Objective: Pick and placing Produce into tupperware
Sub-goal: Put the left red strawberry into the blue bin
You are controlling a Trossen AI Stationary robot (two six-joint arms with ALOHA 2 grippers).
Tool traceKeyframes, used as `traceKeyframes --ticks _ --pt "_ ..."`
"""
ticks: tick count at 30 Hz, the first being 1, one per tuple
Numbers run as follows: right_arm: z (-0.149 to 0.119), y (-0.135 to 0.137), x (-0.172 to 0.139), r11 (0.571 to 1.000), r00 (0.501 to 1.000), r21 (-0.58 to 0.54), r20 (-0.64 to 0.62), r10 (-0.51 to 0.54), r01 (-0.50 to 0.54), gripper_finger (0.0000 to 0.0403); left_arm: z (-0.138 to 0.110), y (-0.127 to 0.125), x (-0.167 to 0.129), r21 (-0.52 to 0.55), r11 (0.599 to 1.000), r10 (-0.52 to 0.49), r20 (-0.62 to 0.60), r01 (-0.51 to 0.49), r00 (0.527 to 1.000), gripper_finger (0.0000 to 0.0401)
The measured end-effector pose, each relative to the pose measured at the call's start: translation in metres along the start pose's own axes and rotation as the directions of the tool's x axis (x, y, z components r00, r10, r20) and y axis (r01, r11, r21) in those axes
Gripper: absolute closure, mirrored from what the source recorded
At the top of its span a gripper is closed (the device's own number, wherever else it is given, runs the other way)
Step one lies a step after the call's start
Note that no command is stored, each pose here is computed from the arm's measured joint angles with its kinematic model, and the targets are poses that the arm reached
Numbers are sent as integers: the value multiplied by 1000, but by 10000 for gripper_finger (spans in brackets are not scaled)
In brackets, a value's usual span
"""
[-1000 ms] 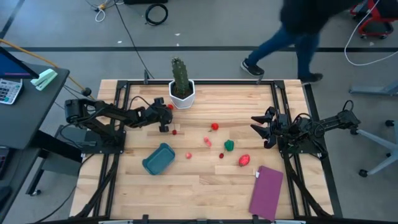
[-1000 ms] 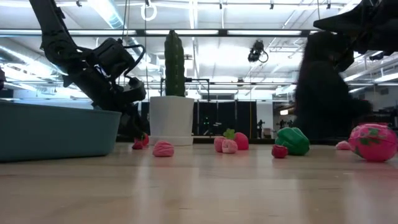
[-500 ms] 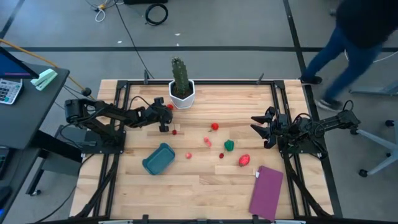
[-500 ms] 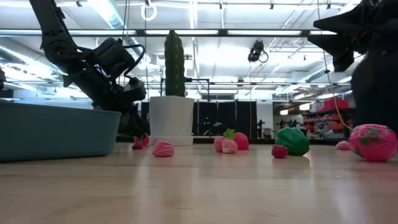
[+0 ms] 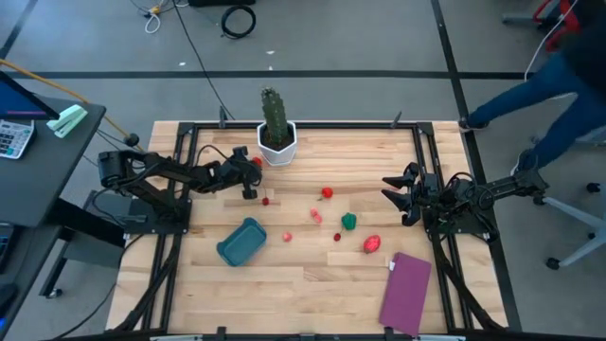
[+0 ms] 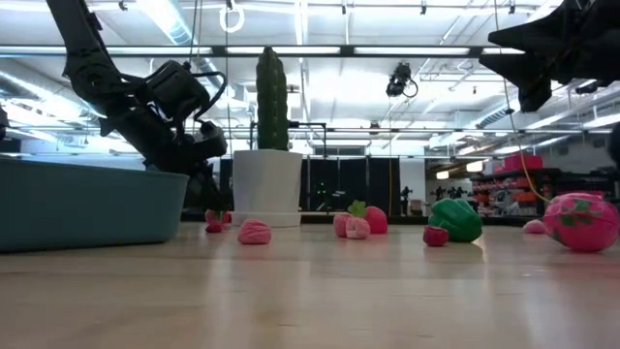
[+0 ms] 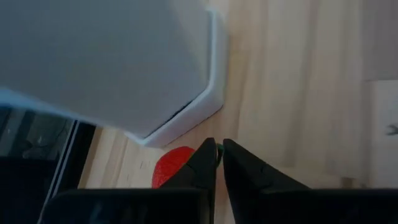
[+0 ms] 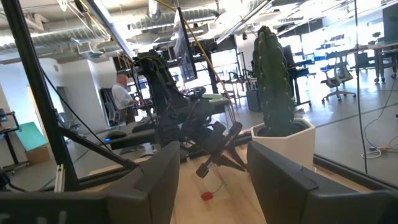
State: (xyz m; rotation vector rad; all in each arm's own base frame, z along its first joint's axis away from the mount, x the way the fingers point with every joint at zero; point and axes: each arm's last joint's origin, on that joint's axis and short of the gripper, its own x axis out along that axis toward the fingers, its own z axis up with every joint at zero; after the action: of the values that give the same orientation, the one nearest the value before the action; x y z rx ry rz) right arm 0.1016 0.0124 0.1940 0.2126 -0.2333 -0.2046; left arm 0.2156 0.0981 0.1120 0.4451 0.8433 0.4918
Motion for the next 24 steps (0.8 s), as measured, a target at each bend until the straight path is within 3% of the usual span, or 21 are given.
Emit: traceKeyframes --ticks 7,13,18,24 --pt "0 0 0 1000 1000 0 0 0 0 206 0 3 1 -12 1000 18 6 -18 1000 393" --pt "0 0 0 1000 1000 6 0 0 0 206 9 3 -5 15 990 143 14 -143 990 396" --pt "0 0 0 1000 1000 7 0 0 0 206 23 -3 -20 -36 985 168 83 -166 982 397" --pt "0 0 0 1000 1000 24 0 0 0 206 42 -6 -51 -112 951 301 146 -287 942 399"
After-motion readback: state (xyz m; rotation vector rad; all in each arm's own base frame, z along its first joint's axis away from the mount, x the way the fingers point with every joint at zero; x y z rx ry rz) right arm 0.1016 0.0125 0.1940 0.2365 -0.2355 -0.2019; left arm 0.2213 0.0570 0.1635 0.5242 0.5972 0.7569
